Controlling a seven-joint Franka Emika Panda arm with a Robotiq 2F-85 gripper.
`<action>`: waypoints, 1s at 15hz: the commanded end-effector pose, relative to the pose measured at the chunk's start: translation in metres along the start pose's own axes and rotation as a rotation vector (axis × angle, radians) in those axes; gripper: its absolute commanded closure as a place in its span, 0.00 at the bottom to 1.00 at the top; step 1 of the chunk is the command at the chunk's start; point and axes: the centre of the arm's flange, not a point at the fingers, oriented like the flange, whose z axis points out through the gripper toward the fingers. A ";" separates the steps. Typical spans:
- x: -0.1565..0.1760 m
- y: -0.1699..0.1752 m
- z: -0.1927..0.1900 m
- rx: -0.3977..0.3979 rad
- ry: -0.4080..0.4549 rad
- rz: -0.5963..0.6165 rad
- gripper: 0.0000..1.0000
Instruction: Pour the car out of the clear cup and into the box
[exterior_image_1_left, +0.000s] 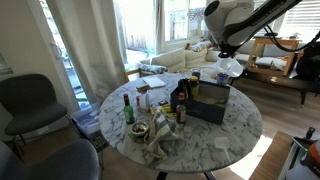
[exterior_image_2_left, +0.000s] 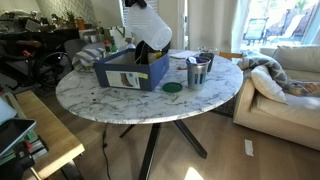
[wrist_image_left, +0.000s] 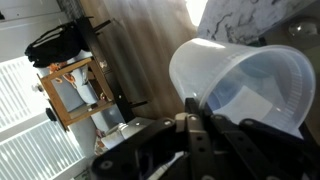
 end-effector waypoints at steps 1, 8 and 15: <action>0.018 -0.009 0.030 0.026 -0.027 0.199 0.99; 0.018 -0.001 0.054 -0.011 -0.077 0.403 0.95; 0.046 -0.017 0.062 0.072 -0.211 0.594 0.99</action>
